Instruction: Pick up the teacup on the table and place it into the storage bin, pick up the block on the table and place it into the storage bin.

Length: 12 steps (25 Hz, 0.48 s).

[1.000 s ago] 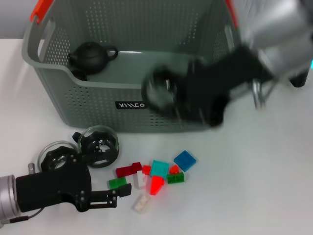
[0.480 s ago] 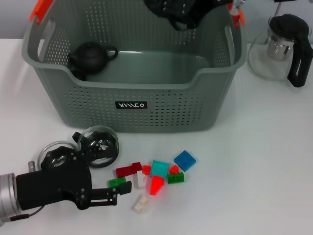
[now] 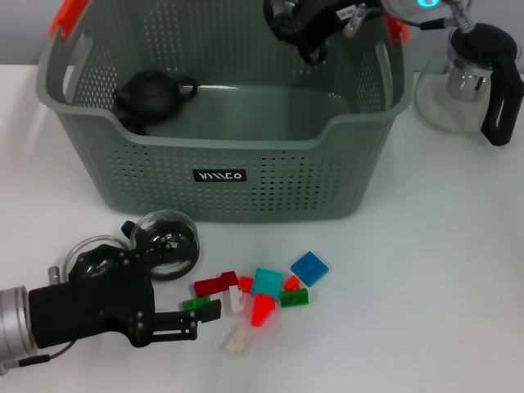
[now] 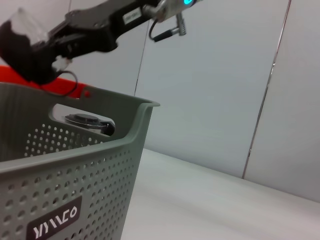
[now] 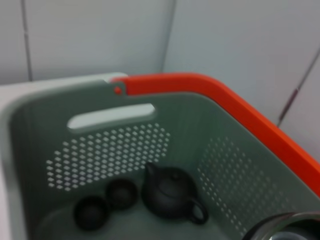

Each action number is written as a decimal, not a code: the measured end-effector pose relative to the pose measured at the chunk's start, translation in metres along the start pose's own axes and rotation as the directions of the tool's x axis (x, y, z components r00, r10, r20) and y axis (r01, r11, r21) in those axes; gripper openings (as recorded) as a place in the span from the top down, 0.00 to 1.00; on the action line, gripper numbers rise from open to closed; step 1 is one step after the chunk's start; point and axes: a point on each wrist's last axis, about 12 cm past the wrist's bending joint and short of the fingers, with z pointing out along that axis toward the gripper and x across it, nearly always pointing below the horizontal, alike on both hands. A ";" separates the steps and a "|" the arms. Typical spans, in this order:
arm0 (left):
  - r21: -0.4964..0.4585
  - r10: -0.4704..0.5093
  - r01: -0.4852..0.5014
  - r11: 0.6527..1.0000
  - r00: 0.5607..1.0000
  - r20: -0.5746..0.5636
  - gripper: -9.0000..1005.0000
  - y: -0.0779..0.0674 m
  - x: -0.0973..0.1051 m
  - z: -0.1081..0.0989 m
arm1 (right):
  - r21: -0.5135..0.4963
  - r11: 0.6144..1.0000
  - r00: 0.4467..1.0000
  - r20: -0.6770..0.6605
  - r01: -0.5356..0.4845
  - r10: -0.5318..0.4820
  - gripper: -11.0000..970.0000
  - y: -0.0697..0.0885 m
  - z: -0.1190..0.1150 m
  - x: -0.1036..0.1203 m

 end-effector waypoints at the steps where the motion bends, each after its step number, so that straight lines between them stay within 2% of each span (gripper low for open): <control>1: 0.000 0.000 0.000 1.000 1.000 0.000 0.07 0.000 0.000 0.000 | 0.005 1.000 1.000 -0.004 0.005 -0.004 0.93 0.000 0.003 0.001; 12: -0.007 -0.001 0.001 1.000 1.000 -0.004 0.07 0.001 0.001 0.001 | 0.034 0.999 0.999 -0.042 -0.004 0.006 0.93 0.000 0.027 0.018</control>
